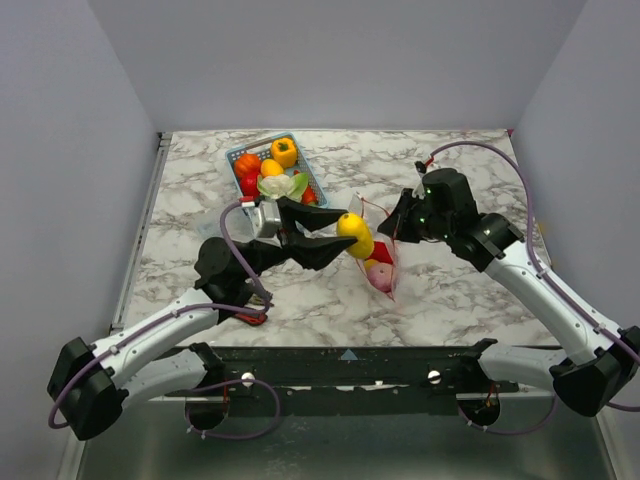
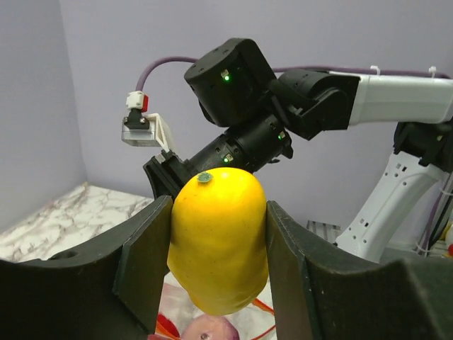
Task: Place the food in the zip-top bag and seal the zipper
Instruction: Place the fake fruit in the zipper food storage bag.
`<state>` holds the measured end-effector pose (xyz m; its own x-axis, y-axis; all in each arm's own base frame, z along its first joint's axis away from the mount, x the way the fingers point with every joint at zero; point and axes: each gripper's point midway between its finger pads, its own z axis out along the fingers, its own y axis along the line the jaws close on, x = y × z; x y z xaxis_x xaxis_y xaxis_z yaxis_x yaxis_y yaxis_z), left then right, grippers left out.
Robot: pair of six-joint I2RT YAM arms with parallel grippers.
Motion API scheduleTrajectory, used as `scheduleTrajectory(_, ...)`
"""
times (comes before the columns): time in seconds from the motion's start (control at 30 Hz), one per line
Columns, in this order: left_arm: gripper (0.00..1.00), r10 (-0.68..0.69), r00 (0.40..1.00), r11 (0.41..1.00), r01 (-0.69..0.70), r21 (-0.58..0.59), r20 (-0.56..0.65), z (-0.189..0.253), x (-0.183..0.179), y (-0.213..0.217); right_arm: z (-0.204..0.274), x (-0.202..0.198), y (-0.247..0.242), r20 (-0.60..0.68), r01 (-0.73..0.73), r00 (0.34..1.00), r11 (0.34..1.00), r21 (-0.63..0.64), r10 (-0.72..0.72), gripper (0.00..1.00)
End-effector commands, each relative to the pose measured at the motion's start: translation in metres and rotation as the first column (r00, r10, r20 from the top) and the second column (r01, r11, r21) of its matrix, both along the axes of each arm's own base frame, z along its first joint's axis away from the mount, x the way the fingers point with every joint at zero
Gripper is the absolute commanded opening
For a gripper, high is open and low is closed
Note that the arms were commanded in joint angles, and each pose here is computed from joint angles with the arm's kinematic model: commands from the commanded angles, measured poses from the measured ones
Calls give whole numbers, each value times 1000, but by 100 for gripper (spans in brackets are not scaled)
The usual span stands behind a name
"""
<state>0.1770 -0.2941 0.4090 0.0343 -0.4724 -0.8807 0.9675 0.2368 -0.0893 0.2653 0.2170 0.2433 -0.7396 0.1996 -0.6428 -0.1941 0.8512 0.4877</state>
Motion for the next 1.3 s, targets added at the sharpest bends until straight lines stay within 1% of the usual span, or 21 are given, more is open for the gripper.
scheduleTrajectory(0.0, 0, -19, 978, 997, 33, -65, 207, -6, -14, -13, 26, -7, 11, 8, -39, 999, 995, 97, 38, 0)
scheduleTrajectory(0.07, 0, -51, 962, 993, 77, -91, 267, -11, -21, -18, 27, -7, 11, 10, -33, 999, 994, 101, 32, 0)
scheduleTrajectory(0.1, 0, -44, 952, 991, 81, -110, 302, -12, -23, -19, 27, -7, 11, 11, -32, 999, 994, 104, 31, 0)
scheduleTrajectory(0.2, 0, -19, 944, 989, 66, -133, 329, -24, -19, -23, 30, -8, 13, 12, -37, 999, 992, 118, 36, 0)
scheduleTrajectory(0.3, 0, -15, 947, 997, 37, -63, 321, -38, -10, -36, 29, -9, 12, 11, -33, 999, 992, 120, 32, 0)
scheduleTrajectory(0.37, 1, 22, 950, 1000, -15, -24, 311, -47, -2, -42, 30, -10, 11, 15, -31, 999, 992, 123, 30, 0)
scheduleTrajectory(0.43, 6, 78, 954, 997, -77, -15, 289, -54, 9, -40, 30, -10, 9, 18, -28, 1000, 992, 120, 26, 0)
scheduleTrajectory(0.47, 11, 105, 952, 994, -105, -13, 287, -57, 13, -39, 30, -11, 9, 21, -26, 1000, 993, 119, 24, 0)
scheduleTrajectory(0.53, 29, 142, 953, 989, -147, 0, 268, -63, 21, -36, 29, -10, 7, 22, -21, 1000, 993, 115, 19, 0)
scheduleTrajectory(0.57, 44, 140, 952, 988, -151, 19, 271, -67, 22, -38, 28, -10, 7, 21, -21, 1000, 993, 113, 19, 0)
scheduleTrajectory(0.6, 52, 129, 956, 987, -148, 55, 263, -74, 24, -42, 28, -10, 7, 19, -20, 1000, 993, 114, 18, 0)
scheduleTrajectory(0.67, 64, 143, 962, 982, -168, 91, 234, -80, 31, -44, 30, -10, 8, 22, -21, 1000, 993, 115, 18, 0)
scheduleTrajectory(0.7, 67, 155, 962, 980, -179, 91, 226, -81, 33, -43, 31, -10, 8, 24, -19, 1000, 993, 118, 16, 0)
scheduleTrajectory(0.73, 76, 159, 962, 980, -182, 86, 222, -81, 33, -41, 31, -9, 8, 24, -18, 1000, 993, 117, 15, 0)
scheduleTrajectory(0.77, 96, 160, 964, 980, -181, 81, 214, -80, 32, -41, 33, -9, 8, 28, -17, 1000, 993, 119, 14, 0)
scheduleTrajectory(0.8, 99, 157, 965, 981, -177, 83, 208, -80, 32, -41, 33, -8, 8, 29, -16, 999, 993, 117, 13, 0)
scheduleTrajectory(0.93, 99, 114, 979, 984, -134, 114, 167, -79, 28, -45, 31, -7, 6, 32, -9, 999, 994, 108, 5, 0)
scheduleTrajectory(1.1, 96, 106, 987, 986, -120, 112, 122, -68, 22, -38, 28, -5, 0, 35, 11, 999, 997, 77, -14, 1)
scheduleTrajectory(1.27, 95, 154, 988, 979, -154, 130, 12, -58, 26, -25, 23, 0, -14, 57, 65, 996, 998, 21, -66, 1)
